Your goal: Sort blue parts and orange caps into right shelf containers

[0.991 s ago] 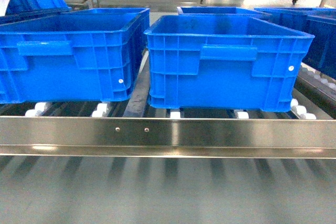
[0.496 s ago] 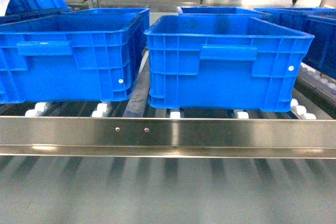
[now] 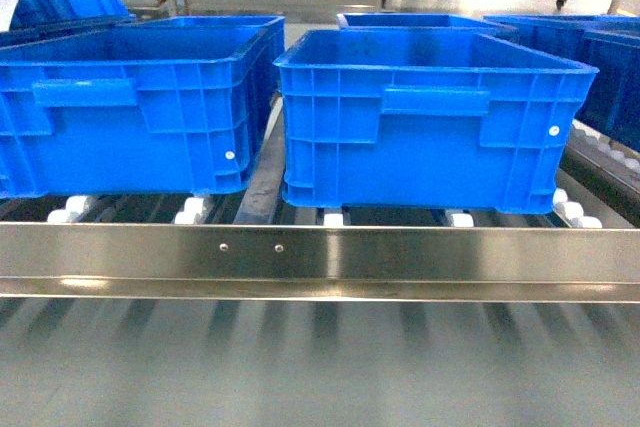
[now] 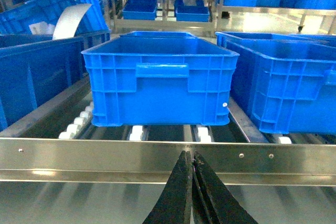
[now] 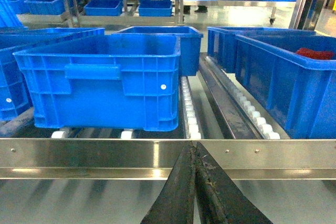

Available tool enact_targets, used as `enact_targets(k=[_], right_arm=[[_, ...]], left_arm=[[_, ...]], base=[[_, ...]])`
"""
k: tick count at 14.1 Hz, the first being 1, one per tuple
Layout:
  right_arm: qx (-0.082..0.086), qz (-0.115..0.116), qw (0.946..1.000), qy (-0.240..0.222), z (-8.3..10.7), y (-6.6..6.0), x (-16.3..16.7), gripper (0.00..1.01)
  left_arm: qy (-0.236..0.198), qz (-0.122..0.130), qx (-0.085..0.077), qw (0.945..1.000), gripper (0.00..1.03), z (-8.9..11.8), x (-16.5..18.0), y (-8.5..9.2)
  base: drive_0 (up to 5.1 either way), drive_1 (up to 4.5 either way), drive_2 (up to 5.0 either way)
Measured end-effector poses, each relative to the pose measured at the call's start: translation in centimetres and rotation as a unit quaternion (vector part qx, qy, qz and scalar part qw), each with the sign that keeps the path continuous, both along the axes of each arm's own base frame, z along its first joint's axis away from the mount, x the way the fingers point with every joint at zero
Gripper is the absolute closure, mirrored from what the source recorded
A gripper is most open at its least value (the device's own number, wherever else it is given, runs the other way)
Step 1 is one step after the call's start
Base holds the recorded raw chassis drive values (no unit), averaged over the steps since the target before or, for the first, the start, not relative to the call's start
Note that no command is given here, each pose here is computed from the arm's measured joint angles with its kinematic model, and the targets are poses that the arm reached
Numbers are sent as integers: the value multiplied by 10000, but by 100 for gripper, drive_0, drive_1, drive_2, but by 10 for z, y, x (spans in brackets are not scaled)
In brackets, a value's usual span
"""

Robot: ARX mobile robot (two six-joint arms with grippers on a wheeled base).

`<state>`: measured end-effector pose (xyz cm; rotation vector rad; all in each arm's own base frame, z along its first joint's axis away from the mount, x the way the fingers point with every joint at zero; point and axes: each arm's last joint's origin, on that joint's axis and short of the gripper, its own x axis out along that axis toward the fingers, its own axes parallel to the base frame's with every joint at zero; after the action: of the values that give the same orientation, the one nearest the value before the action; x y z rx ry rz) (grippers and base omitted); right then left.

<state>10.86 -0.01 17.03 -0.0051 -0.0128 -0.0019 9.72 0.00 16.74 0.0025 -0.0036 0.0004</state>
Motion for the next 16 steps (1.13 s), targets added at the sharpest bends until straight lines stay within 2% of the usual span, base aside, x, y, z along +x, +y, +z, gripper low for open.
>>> enact_targets(k=[1,2,3,6,7,8,12,15,16], right_arm=[[12,6,9998,216,-6,0,-10,99],[21,8,10000,-57,-1,0,-12,99],[25,12,10000,93,-4,0,-11,99],[25,8,10000,48,-3,0,-11,99],[25,8,10000,48,-3,0,-11,99],[25,8,10000,48,-3,0,-11,93],[25,8,10000,48,-3,0,-11,42],[25,8,10000,48,-3,0,-11,15],[27,8,10000,48,-3,0,-11,3]], left_arm=[[2,15,0,10000,101,0,0,0],[-6,0,0,10000,101,0,0,0],[8,6,0,10000,101,0,0,0],[0,2,0,10000,101,0,0,0],[-2,2,-6,10000,98,0,0,0],[-2,0,-8,10000,89,0,0,0],[-2,2,-8,10000,39,0,0,0],[-2,2,-8,10000,12,0,0,0],[-2,2,-2,10000,3,0,0,0]], base=[[0,0,0],[0,0,0],[0,0,0],[0,0,0],[0,0,0],[0,0,0],[0,0,0],[0,0,0],[0,0,0]])
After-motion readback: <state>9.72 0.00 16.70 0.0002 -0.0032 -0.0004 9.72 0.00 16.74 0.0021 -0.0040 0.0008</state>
